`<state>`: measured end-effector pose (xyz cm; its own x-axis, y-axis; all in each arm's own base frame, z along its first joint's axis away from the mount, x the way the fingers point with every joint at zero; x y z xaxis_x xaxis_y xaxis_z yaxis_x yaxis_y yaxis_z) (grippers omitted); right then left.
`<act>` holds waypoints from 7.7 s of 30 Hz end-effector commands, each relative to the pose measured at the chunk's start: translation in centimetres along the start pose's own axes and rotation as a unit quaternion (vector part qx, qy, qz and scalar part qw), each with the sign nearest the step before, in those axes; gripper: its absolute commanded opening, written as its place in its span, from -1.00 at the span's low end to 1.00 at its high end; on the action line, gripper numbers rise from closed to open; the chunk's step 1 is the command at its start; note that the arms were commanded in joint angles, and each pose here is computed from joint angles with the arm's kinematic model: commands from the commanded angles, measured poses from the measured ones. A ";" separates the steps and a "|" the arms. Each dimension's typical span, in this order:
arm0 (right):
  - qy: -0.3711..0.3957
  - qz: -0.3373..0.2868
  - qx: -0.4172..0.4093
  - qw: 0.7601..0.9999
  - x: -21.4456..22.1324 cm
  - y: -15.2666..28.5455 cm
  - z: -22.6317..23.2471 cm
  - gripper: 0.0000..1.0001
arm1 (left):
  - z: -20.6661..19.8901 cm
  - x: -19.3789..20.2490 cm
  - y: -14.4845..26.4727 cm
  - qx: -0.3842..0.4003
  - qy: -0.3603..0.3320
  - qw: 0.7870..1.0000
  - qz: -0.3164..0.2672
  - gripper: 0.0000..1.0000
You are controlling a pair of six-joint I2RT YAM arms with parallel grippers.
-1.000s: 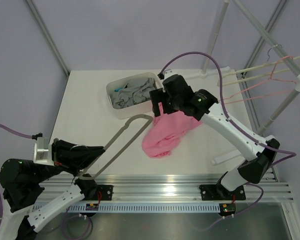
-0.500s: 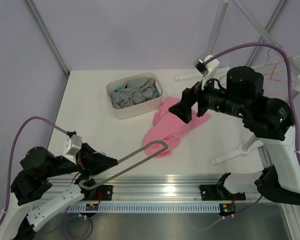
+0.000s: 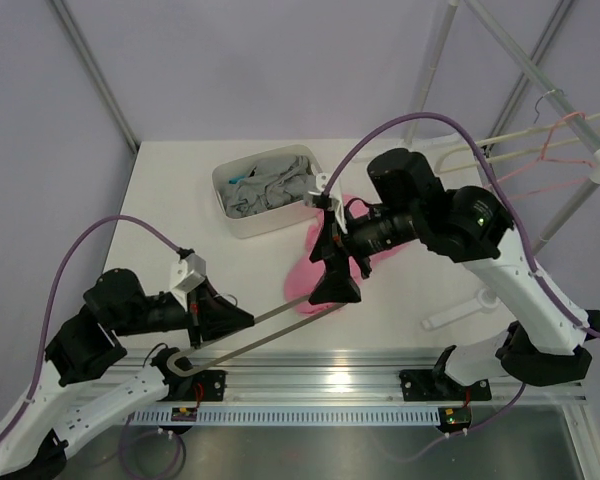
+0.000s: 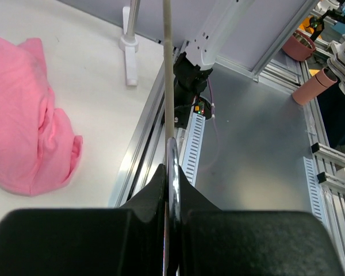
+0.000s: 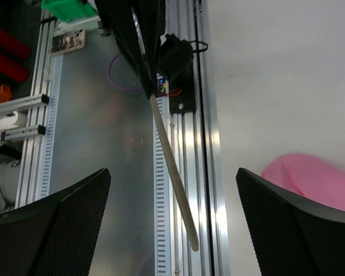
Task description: Remove the t-shirt from the hanger
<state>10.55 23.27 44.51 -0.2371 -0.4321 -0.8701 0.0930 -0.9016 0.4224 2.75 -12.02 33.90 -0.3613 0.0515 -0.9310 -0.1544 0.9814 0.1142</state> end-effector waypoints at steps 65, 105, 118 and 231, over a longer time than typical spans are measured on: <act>-0.021 0.060 0.186 0.981 8.8 -3.7 -1.4 -1.00 | 2.9 -4.8 -0.1 -0.200 0.083 0.964 -0.151 0.98; -0.321 -0.255 0.772 0.486 -0.2 4.0 -19.1 -1.00 | 12.3 5.5 -6.2 -0.330 0.158 0.923 -0.120 0.97; -0.325 -0.303 0.794 0.415 -1.5 7.0 -23.8 -1.00 | 13.4 6.3 -6.7 -0.350 0.153 0.918 -0.110 0.98; -0.236 -0.298 0.572 0.727 -1.3 18.1 -12.9 0.99 | 10.9 6.8 -8.2 -0.185 0.122 0.969 -0.107 0.98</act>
<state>27.31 5.77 49.88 -0.1595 0.4500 -0.8786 -0.9803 0.0329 0.1949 12.22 -17.34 20.33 -0.5232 -0.1897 -0.8309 -0.5952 0.7791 0.1969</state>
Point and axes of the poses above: each gripper's point midway between its finger pads, its own y axis back along the fingers, its own z axis along the line the jaws close on, x = y × z, the point moved 8 cm from there along y, back along the fingers, and after that the axes turned 1 degree about y, right-handed, at the moved point
